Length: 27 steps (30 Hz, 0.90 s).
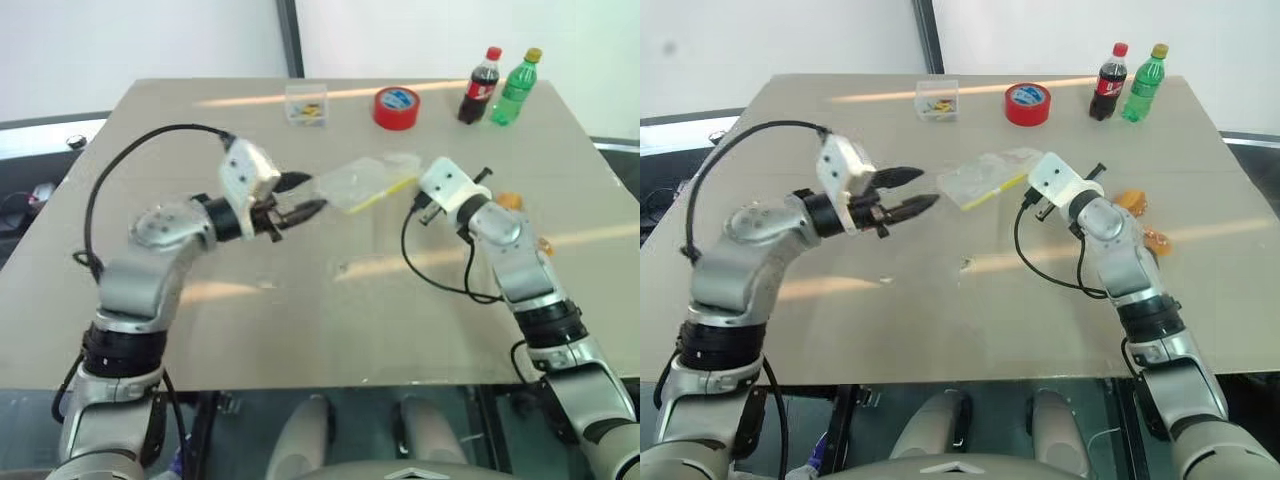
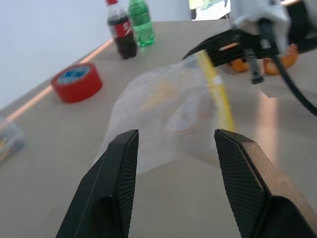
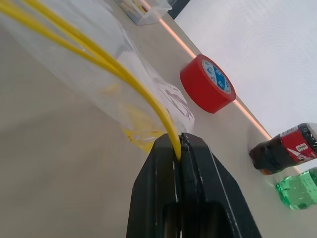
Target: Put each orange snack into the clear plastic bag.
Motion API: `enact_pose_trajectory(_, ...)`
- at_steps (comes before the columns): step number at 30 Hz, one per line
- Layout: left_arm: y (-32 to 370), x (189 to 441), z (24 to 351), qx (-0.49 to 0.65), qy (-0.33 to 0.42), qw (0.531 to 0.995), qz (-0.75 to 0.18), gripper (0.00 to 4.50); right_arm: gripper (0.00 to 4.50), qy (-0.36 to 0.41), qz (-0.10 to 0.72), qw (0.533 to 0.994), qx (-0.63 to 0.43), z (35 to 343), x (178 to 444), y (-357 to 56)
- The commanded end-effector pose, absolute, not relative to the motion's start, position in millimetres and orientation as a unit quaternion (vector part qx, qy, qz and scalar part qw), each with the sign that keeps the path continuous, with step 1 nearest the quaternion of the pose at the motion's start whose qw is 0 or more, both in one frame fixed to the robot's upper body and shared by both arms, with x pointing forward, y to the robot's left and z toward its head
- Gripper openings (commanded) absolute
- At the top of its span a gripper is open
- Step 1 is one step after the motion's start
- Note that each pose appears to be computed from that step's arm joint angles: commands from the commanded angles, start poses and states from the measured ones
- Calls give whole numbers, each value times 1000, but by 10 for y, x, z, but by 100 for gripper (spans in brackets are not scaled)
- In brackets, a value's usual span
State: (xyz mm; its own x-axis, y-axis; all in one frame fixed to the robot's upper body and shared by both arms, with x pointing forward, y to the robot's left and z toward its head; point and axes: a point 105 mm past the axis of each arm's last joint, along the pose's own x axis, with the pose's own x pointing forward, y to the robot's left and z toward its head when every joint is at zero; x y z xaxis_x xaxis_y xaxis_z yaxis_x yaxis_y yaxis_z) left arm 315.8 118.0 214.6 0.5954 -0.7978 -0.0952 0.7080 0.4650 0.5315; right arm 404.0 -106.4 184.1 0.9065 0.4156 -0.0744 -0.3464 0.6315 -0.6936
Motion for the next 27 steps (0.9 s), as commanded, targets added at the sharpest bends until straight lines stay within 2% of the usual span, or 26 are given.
enact_pose_trajectory(1,1032,3056,2233,350,-153,833,-400,258,0,-62,217,901,-371,1997,4057,-974)
enact_pose_trajectory(11,943,3189,2115,410,-143,836,-336,258,0,-65,238,899,-362,2056,4020,-792)
enact_pose_trajectory(20,824,3268,1997,418,-150,828,-343,258,0,-64,244,900,-356,2032,3963,-709)
enact_pose_trajectory(23,773,3287,1985,417,-159,824,-350,184,0,-62,242,901,-354,2011,3935,-694)
enact_pose_trajectory(27,746,3308,1990,423,-168,819,-351,3,0,-59,241,902,-352,1985,3902,-676)
